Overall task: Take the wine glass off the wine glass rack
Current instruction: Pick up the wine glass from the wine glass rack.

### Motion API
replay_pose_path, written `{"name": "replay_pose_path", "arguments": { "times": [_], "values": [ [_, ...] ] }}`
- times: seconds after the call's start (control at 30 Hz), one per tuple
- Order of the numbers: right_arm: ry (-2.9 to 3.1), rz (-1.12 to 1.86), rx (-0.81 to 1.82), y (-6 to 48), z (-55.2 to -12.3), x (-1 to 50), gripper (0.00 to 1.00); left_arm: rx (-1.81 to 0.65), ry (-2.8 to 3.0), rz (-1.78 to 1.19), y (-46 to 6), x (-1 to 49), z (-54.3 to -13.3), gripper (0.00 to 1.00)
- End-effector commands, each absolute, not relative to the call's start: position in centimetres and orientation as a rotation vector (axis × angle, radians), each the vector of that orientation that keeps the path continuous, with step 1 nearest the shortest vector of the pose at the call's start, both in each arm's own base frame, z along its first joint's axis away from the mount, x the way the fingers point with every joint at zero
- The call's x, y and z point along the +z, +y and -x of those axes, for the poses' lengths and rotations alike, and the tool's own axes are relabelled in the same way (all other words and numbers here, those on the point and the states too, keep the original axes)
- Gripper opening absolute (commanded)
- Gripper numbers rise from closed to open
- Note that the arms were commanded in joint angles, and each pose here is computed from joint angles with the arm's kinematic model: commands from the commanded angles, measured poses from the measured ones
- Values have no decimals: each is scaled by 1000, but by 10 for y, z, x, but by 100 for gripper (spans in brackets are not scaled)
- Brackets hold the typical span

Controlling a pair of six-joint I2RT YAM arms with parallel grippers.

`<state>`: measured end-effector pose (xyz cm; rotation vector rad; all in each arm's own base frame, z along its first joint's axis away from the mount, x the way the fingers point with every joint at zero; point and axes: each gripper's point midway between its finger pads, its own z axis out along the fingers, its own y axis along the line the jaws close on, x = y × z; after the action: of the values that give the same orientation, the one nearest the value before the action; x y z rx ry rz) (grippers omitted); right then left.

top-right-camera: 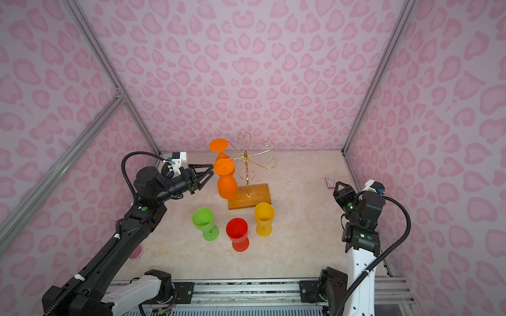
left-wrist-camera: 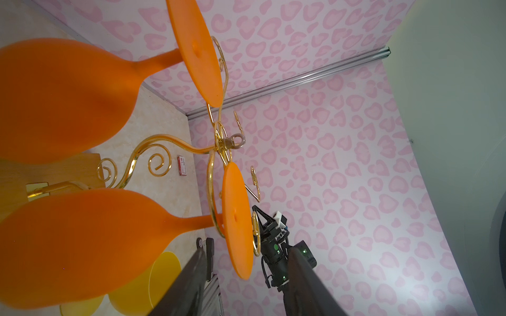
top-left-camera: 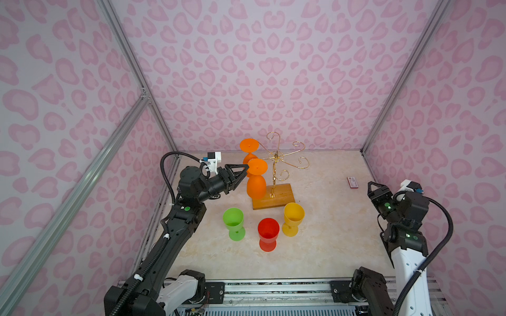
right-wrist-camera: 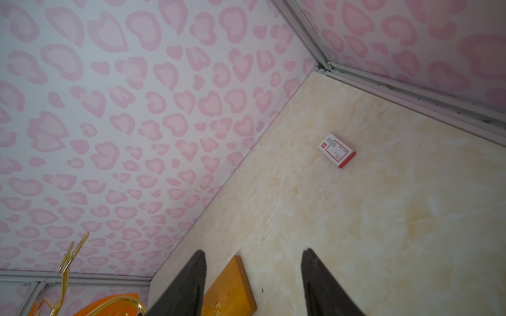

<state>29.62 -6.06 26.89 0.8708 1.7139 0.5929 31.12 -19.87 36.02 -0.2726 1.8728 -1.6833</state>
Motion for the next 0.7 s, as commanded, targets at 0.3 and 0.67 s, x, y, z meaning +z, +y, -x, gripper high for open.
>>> {"name": "replay_pose_path", "arguments": {
  "times": [0.3, 0.67],
  "values": [
    [1690, -840, 594, -61, -299, 276, 57, -1703, 1862, 198, -211, 370, -312, 46],
    [1690, -840, 594, -61, -300, 276, 57, -1691, 1886, 192, -213, 366, -314, 37]
  ]
}}
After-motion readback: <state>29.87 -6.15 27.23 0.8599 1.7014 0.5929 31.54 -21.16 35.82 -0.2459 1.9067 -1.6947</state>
